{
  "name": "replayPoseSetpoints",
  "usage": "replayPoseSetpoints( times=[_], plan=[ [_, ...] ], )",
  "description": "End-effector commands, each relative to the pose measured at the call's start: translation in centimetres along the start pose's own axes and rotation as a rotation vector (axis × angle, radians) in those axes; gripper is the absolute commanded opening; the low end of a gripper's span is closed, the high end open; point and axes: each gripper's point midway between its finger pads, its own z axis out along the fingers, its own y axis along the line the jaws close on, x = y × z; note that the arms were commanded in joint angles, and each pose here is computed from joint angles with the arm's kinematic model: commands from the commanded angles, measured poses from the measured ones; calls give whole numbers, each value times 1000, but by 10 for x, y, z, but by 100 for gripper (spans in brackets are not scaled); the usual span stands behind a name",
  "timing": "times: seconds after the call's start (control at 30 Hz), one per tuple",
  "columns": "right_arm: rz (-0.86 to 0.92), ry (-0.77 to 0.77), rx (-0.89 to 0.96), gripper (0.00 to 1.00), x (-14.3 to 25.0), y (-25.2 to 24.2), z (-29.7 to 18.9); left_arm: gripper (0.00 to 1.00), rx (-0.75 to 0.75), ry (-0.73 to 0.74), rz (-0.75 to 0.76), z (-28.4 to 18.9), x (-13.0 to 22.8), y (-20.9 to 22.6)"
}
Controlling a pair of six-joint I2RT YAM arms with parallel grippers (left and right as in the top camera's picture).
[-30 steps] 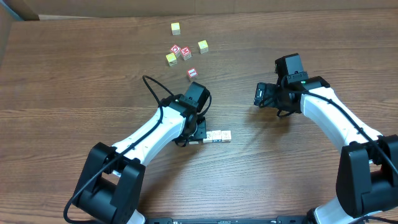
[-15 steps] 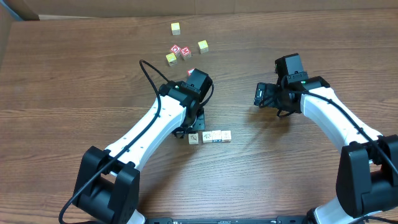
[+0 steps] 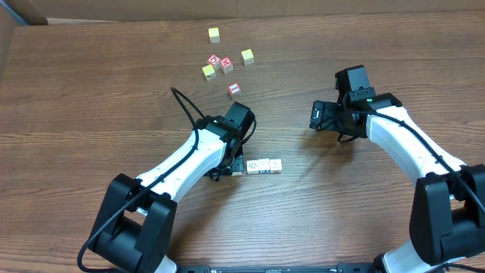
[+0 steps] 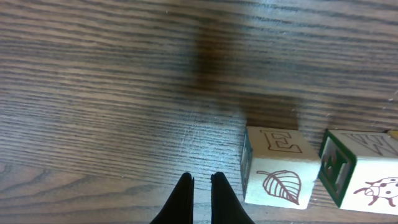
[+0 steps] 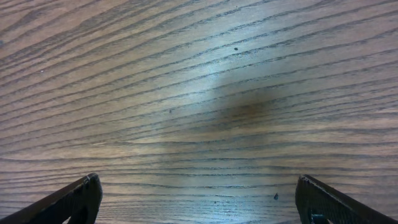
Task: Flip 5 blocks
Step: 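Carry the E block left of the row, lower it, and release, then push the E block against the row with the left gripper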
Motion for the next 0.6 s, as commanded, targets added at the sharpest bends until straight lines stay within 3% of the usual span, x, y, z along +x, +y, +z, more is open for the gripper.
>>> replayPoseSetpoints(
  times=[0.0, 0.57],
  plan=[
    [-9, -26, -1, 100, -8, 2, -5, 4, 17, 18, -14, 4, 4, -2],
    [-9, -26, -1, 100, -8, 2, -5, 5, 72, 39, -15, 11, 10, -12]
  ],
)
